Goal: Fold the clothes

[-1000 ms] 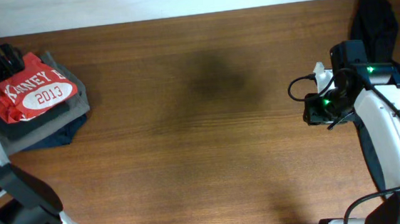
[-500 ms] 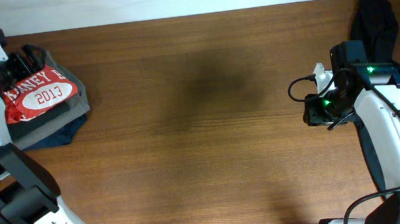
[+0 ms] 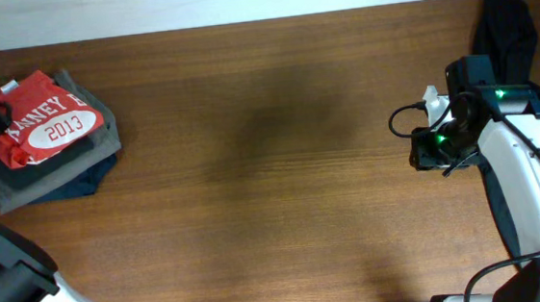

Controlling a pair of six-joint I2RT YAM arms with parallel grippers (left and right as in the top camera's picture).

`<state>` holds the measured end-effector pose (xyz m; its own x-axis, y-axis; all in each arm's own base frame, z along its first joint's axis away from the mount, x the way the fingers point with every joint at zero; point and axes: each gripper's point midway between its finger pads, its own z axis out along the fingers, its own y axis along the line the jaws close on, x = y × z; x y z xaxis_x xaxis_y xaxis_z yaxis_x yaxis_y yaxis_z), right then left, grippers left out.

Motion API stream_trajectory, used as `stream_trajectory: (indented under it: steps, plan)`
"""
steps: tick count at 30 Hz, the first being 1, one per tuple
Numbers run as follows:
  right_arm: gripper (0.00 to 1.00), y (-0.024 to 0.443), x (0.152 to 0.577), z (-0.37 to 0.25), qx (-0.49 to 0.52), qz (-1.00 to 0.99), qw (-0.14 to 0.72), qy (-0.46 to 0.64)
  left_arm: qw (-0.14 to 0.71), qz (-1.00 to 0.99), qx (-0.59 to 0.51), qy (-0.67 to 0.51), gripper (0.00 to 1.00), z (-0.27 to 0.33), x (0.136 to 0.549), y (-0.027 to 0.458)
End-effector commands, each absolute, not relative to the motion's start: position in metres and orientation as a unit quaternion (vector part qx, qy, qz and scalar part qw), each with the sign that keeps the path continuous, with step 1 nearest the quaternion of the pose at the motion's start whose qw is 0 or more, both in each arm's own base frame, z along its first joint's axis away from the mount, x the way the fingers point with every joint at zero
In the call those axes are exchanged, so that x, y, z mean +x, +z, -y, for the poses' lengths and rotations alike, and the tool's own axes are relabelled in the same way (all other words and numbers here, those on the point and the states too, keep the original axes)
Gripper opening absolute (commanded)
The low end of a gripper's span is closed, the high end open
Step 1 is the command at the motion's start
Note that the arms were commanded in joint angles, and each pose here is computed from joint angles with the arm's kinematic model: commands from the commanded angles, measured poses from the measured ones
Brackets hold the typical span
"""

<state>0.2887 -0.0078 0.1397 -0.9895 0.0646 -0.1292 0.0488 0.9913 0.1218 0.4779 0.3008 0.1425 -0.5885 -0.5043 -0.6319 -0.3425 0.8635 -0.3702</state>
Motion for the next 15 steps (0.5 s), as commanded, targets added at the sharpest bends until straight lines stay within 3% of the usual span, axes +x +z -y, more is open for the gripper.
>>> stream_trajectory:
  steps: [1, 15]
  plan:
    - [0.42, 0.145, 0.289, 0.009, 0.026, -0.995, 0.074, 0.056, 0.346, -0.895, -0.257, -0.114, 0.99, -0.306, 0.468, 0.105]
    - [0.42, 0.145, 0.287, 0.009, 0.027, -0.996, 0.07, 0.056, 0.329, -0.892, -0.287, -0.115, 0.98, -0.323, 0.447, 0.099]
